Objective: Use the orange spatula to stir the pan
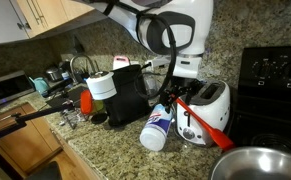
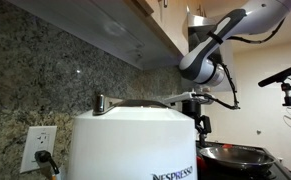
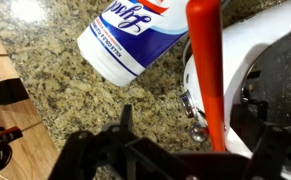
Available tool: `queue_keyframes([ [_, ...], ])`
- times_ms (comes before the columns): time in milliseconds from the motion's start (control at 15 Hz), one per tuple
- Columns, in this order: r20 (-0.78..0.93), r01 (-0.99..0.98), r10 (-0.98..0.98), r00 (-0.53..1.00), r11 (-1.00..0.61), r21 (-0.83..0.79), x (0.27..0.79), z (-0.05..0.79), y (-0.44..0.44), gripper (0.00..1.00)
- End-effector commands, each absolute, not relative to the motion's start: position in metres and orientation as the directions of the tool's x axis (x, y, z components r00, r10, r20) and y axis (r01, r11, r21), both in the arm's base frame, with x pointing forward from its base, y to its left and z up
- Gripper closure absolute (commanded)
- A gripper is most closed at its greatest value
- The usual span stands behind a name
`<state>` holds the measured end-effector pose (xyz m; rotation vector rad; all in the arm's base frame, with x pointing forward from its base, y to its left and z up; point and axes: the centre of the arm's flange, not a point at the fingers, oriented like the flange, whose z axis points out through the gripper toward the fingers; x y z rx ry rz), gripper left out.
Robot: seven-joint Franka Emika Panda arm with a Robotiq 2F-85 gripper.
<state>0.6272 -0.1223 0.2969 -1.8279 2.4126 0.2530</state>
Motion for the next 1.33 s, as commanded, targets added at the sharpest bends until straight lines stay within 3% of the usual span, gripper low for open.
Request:
queue_keyframes([
  [0,-0.206,-0.966,-0.944,-0.256,0.243,0.088,0.636,0.298,-0.125,0.00],
  [267,-0.211,-0.967,-0.944,-0.252,0.239,0.087,0.636,0.302,-0.123,0.00],
  [400,-0.212,-0.970,-0.947,-0.241,0.228,0.084,0.636,0.304,-0.120,0.11],
  [533,-0.215,-0.973,-0.950,-0.229,0.214,0.088,0.636,0.303,-0.116,0.00],
  [933,-0.221,-0.980,-0.956,-0.193,0.176,0.097,0.636,0.299,-0.112,0.00],
  [1000,-0.219,-0.979,-0.956,-0.194,0.175,0.102,0.637,0.297,-0.111,0.07],
  [1067,-0.218,-0.979,-0.956,-0.196,0.176,0.107,0.638,0.295,-0.112,0.26],
  [1267,-0.216,-0.978,-0.956,-0.198,0.178,0.107,0.641,0.293,-0.111,0.49],
])
